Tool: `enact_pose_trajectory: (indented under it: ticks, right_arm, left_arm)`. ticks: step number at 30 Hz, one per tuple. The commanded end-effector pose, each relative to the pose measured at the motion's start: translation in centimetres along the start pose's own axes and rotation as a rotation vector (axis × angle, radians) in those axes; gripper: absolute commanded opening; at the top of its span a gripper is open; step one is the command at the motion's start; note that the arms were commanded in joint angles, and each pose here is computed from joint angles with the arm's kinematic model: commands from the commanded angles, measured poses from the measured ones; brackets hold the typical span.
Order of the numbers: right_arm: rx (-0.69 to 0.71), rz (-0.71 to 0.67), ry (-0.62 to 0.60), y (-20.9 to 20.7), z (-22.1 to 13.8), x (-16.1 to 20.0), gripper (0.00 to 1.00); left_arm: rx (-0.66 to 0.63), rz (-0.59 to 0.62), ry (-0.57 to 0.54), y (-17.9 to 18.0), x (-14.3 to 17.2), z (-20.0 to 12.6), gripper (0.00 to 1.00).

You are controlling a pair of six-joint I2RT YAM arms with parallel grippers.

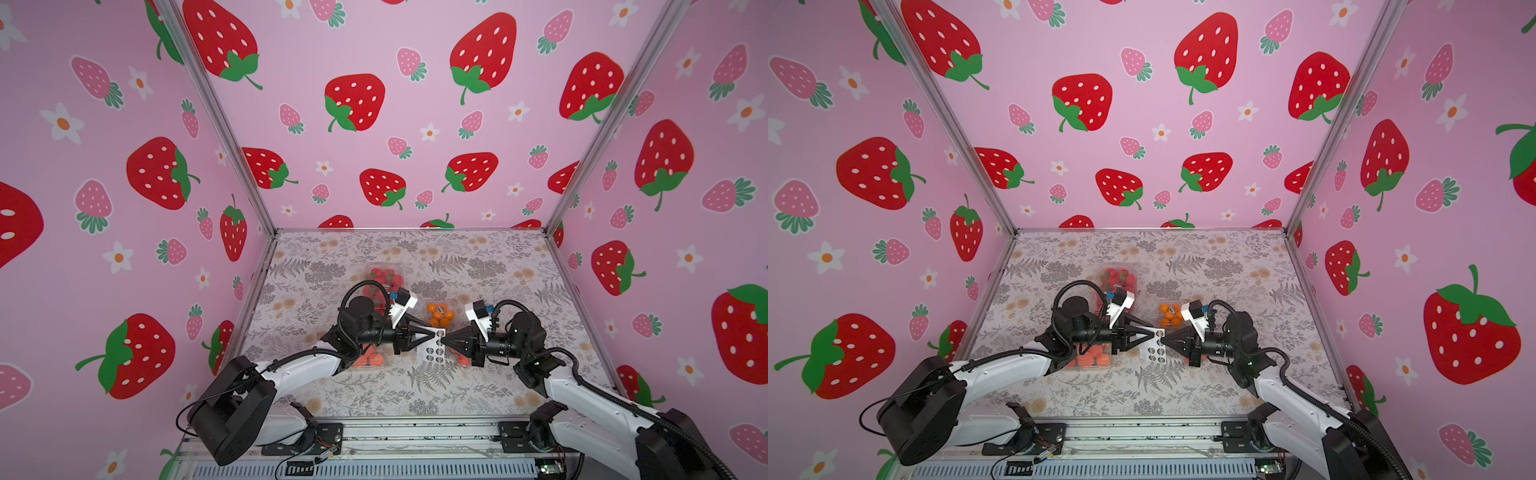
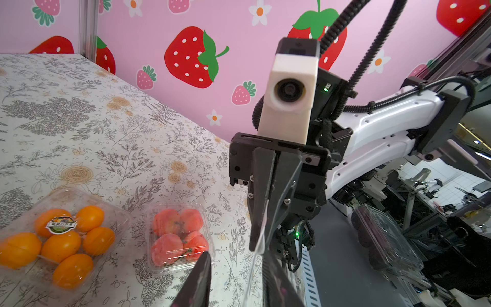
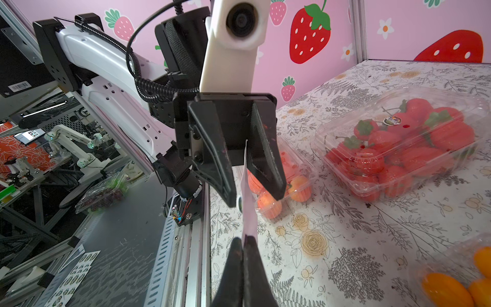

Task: Label fruit boxes
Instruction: Adjust the label sticker.

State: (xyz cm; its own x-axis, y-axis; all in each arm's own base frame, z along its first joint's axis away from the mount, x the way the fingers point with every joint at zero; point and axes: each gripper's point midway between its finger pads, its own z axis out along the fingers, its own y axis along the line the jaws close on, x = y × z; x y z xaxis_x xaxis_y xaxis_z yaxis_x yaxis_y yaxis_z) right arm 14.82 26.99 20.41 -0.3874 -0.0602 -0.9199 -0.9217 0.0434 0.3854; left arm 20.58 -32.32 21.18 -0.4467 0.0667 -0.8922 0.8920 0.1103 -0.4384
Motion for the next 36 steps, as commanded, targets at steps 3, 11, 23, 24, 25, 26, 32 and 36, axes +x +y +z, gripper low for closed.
enact_pose_trajectory:
  ticks: [3,11,23,24,25,26,32,36]
  right_arm:
    - [-0.025,-0.050,-0.013,0.7,0.1,-1.0,0.00]
    - [-0.031,-0.049,-0.010,0.7,0.2,-1.0,0.00]
    - [-0.028,-0.045,-0.006,0.6,0.3,-0.8,0.00]
    - [-0.027,-0.045,-0.006,0.6,0.2,-0.7,0.00]
    - [-0.030,-0.046,-0.005,0.6,0.3,-0.8,0.00]
    - [-0.032,-0.048,-0.006,0.7,0.2,-0.8,0.00]
    - [-0.032,-0.049,-0.003,0.7,0.3,-0.6,0.00]
    - [-0.033,-0.047,0.000,0.6,0.4,-0.6,0.00]
  left_arm:
    - [0.016,0.035,-0.021,-0.2,-0.6,0.1,0.33]
    - [0.034,0.025,-0.010,-0.1,-0.9,0.9,0.32]
    - [0.043,0.039,-0.024,-0.6,-1.3,0.8,0.32]
    - [0.042,0.041,-0.024,-0.7,-1.4,0.8,0.32]
    - [0.041,0.042,-0.024,-0.6,-1.4,0.8,0.32]
    - [0.040,0.041,-0.023,-0.6,-1.4,0.9,0.32]
    - [0.057,0.045,-0.027,-0.8,-1.7,1.2,0.32]
    - [0.068,0.051,-0.029,-1.2,-1.8,1.3,0.32]
